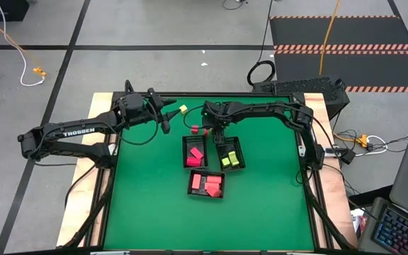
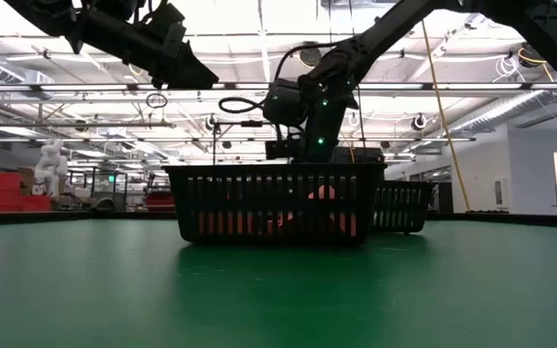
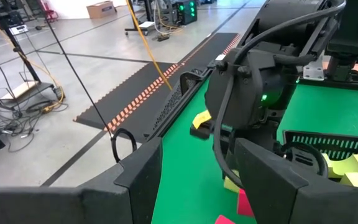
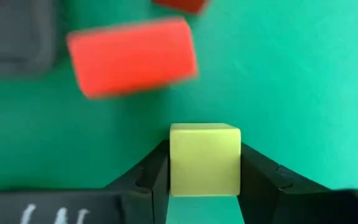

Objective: Sort & place blocks by color
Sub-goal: Put the green block into the top right black bin

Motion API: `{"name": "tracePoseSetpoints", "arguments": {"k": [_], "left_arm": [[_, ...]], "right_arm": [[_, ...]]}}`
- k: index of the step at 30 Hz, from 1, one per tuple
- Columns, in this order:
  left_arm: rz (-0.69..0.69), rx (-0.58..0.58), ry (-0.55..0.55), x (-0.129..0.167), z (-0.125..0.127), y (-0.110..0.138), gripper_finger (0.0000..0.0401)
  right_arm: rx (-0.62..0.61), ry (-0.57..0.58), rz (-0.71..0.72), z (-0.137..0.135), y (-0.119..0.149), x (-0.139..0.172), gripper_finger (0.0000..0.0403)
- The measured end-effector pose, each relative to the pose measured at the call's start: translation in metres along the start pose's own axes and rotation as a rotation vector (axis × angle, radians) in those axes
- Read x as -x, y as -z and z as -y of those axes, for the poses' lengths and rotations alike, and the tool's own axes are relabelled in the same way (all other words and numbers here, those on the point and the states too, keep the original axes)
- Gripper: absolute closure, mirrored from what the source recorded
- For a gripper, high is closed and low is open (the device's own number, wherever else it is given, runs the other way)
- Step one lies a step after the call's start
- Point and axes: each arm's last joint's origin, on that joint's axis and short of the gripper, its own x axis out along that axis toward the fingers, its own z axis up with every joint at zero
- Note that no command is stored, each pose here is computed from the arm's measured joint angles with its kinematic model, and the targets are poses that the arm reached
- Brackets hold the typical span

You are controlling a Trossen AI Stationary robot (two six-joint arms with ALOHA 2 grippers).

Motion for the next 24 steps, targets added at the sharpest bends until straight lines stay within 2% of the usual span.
{"name": "tracePoseSetpoints", "arguments": {"k": [3,8,16,20,24], "left_arm": [[0.000,0.000,0.000,0.000,0.000,0.000,0.0196],[-0.001,0.000,0.000,0.000,0.000,0.000,0.0196],[-0.002,0.004,0.005,0.000,0.001,0.000,0.0196],[-0.002,0.010,0.008,0.000,0.002,0.000,0.0196],[-0.003,0.015,0.008,0.000,0.002,0.000,0.0196]], "right_arm": [[0.015,0.067,-0.006,0.001,-0.001,0.013,0.0277],[-0.020,0.099,0.054,0.003,-0.002,0.060,0.0277],[-0.089,0.029,0.133,-0.025,0.003,0.130,0.0277],[-0.090,-0.007,0.118,-0.049,0.003,0.143,0.0277],[-0.081,-0.039,0.076,-0.070,0.003,0.142,0.0277]]}}
